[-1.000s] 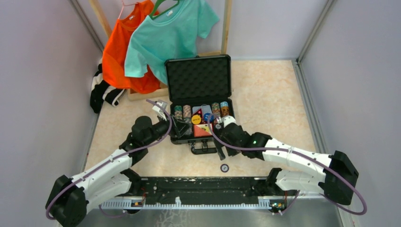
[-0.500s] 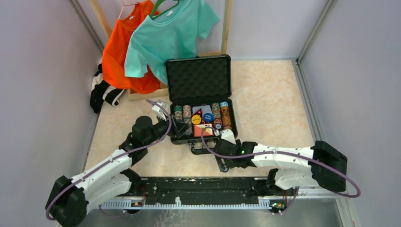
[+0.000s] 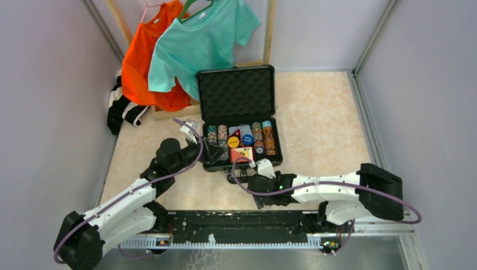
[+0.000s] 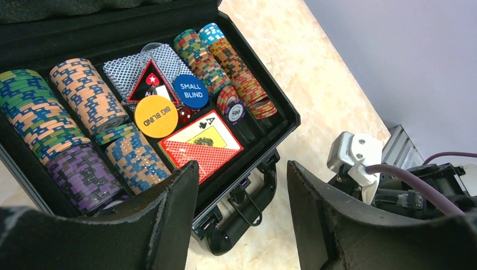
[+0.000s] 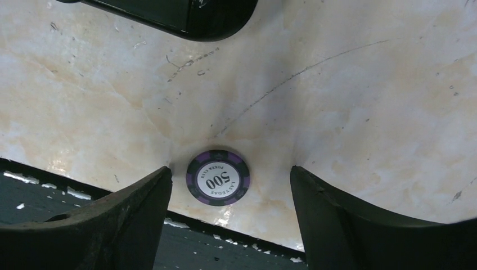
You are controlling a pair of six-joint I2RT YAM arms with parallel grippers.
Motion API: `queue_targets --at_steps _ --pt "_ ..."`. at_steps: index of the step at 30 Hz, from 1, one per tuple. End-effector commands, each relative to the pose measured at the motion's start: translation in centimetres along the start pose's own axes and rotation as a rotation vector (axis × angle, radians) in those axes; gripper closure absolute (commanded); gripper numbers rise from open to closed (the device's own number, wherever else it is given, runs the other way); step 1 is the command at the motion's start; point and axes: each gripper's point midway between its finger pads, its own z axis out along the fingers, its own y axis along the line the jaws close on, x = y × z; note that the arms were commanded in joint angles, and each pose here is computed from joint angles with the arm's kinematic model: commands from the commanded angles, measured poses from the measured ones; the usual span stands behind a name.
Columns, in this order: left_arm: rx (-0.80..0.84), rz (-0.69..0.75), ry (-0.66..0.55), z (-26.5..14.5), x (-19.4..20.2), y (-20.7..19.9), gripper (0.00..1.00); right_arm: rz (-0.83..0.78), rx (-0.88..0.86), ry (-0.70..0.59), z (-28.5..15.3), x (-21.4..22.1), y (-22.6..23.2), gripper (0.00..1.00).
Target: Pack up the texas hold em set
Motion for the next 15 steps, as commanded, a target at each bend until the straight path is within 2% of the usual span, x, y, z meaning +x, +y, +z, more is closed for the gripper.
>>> queue_targets --at_steps 1,6,15 --pt "0.019 0.011 -0.016 -0.3 -0.6 -0.5 0.35 0.000 0.023 -0.038 -0.1 -0.7 1.1 0.25" --pt "0.024 0.009 -0.014 -0.4 -0.5 -0.5 0.36 -0.006 0.039 -0.032 0.2 -0.2 1.6 0.33" --pt "0.034 0.008 -0.010 -0.5 -0.4 -0.6 0.36 -0.028 0.101 -0.032 -0.4 0.3 0.8 0.36"
